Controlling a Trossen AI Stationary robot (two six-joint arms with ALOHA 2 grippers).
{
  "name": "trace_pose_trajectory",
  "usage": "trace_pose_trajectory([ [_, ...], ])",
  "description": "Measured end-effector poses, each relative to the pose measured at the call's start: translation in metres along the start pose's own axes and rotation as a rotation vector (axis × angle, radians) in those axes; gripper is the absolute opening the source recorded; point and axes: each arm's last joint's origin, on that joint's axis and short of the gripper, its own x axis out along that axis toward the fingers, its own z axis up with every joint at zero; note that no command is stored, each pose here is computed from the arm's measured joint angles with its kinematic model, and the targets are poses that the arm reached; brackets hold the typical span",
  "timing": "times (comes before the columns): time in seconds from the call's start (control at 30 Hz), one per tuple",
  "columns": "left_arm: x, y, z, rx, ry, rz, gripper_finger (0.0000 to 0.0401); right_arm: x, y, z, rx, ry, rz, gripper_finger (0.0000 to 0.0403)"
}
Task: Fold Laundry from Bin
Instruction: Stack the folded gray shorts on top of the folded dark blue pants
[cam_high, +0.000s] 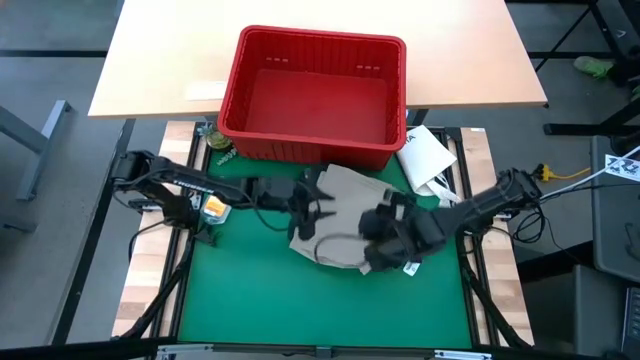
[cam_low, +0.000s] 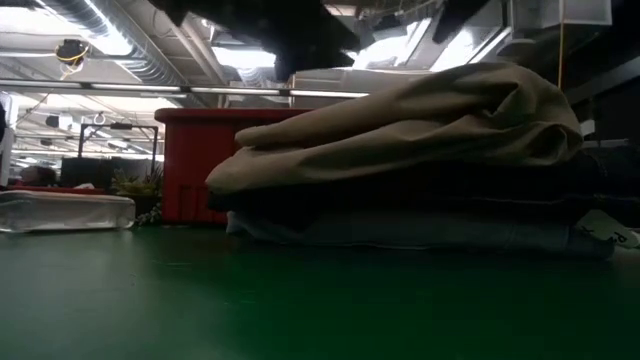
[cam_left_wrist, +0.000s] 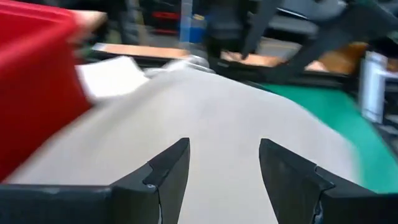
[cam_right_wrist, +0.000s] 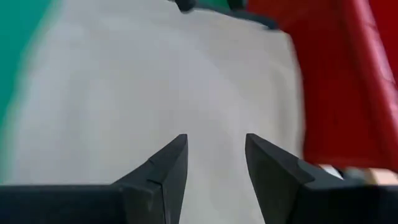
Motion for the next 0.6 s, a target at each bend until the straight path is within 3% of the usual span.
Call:
trace_pose_trajectory([
  [0.3,-0.012,-0.053,-0.021,0.084,0.158,-0.172,0.0188,0.000,0.079,-0.019,-0.144,-0.060,0.074,0.0161],
  [0.6,-0.004,-0.080,-0.049,0.159,0.251,-0.128,0.0188,0.033,0.118,-0.032,-0.161,0.033,0.047,0.0161],
])
